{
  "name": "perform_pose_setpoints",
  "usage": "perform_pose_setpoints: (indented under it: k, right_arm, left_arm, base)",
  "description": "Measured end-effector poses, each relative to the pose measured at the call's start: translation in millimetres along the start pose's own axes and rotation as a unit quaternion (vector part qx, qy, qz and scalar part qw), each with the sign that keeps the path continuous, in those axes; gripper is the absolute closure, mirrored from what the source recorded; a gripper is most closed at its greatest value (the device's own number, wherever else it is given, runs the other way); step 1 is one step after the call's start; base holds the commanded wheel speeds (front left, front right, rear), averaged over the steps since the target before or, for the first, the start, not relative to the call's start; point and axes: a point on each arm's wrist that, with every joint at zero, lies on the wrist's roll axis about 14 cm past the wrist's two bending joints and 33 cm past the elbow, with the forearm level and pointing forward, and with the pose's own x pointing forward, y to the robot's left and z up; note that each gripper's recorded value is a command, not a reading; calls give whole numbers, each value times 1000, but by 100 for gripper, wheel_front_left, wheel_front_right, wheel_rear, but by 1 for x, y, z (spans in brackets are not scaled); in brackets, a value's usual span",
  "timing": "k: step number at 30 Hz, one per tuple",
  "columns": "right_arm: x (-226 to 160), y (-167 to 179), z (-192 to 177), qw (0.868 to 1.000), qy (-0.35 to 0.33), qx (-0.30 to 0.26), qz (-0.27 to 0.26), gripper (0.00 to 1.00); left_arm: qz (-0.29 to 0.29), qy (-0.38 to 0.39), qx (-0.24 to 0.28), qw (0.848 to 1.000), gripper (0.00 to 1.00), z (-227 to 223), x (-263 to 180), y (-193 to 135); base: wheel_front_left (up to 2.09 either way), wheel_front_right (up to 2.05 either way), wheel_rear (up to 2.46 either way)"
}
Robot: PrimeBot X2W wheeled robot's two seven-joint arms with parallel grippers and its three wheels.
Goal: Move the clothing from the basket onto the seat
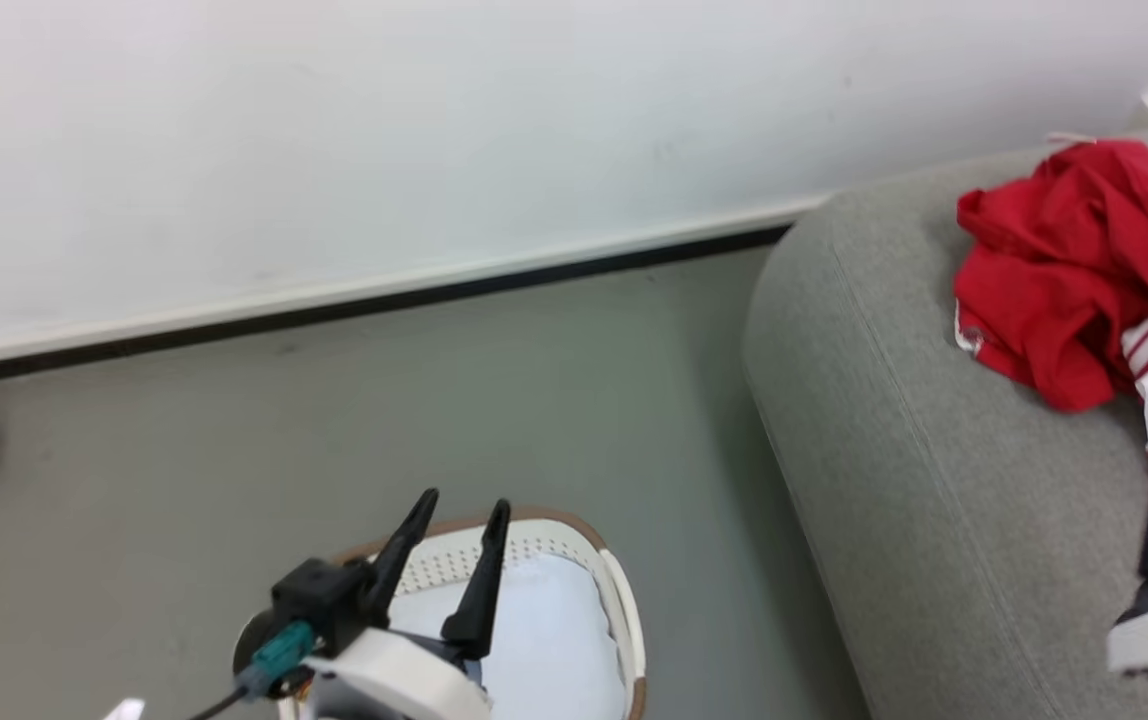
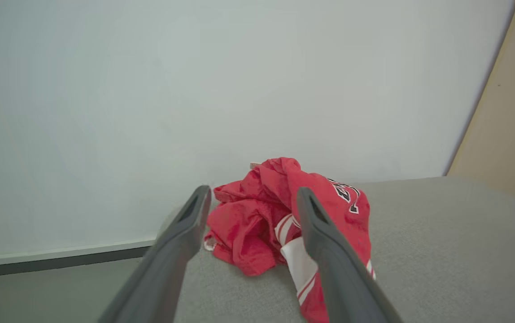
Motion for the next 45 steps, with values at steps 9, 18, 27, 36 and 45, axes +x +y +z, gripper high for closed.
perform_pose_setpoints:
  k: [9,18,27,36,45]
  right_arm:
    - [-30,85,-15,990,26,58,122,0]
    - [-52,130,-29,977,58,89,187,0]
    - [-71,139,-40,971,81,92,207,0]
    - [-74,134,-43,972,85,92,200,0]
    - [-76,128,-44,973,87,92,192,100]
  left_arm:
    - [122,-23,6,992,0,10,-61,47]
    - [194,-40,9,980,0,13,-115,76]
    - [218,-53,10,974,0,17,-132,86]
    - [209,-51,14,977,0,16,-128,86]
    - [196,-42,8,980,100,9,-124,81]
  base:
    - [0,0,0]
    - [0,0,0]
    - [0,0,0]
    - [0,0,0]
    - [0,0,0]
